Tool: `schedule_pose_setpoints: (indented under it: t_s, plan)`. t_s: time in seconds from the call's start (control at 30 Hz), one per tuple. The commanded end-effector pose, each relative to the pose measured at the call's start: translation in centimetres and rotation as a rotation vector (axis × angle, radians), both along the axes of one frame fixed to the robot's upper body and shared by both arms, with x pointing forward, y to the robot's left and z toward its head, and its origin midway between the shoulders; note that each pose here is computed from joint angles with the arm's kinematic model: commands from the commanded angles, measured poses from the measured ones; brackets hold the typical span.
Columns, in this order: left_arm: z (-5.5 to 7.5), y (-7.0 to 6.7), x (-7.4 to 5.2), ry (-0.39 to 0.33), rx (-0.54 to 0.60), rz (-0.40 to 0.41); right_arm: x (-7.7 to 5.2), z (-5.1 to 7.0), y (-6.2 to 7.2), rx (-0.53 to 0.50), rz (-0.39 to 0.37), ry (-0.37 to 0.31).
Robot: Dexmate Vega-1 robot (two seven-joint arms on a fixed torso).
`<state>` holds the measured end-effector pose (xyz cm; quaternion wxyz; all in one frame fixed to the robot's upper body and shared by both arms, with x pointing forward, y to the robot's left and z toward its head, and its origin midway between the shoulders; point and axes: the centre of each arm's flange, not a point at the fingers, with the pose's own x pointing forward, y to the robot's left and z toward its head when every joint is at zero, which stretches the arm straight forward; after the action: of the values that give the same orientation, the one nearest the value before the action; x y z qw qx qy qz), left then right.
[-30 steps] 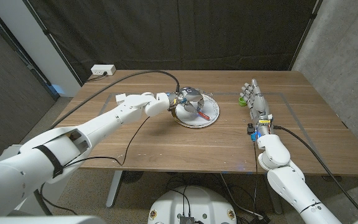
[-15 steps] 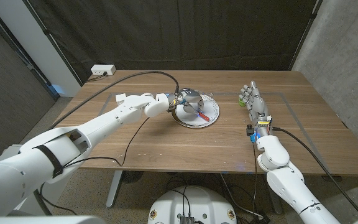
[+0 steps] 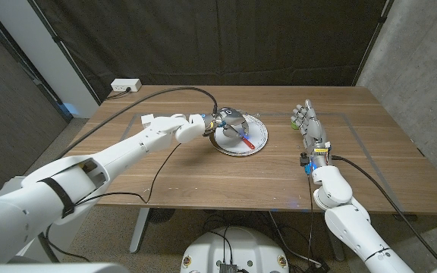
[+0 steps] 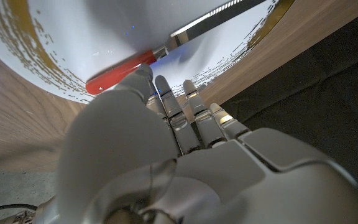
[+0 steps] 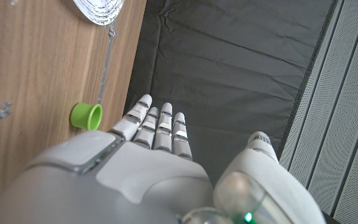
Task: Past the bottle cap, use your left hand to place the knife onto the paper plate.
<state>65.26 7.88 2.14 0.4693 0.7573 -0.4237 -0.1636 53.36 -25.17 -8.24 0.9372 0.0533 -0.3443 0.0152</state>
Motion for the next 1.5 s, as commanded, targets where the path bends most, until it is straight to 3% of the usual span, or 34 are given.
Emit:
schedule_pose_setpoints:
  t_s: [0.03,0.77,1.1,1.5]
  plan:
    - [0.1,0.5,-0.2,-0.011,0.005,0.009,-0.1,-0.1,0.3,0.001,0.001,-0.002]
    - [1.5,1.6,-1.1,-0.022,0.006,0.031,0.1,-0.3,1.0,0.011,0.003,-0.012]
    - [3.6,2.5,-2.2,-0.078,-0.059,0.025,0.1,-0.1,1.4,0.01,-0.002,-0.025]
    - [7.3,4.9,-3.6,-0.121,-0.28,0.006,0.4,0.1,1.6,0.01,-0.006,-0.03]
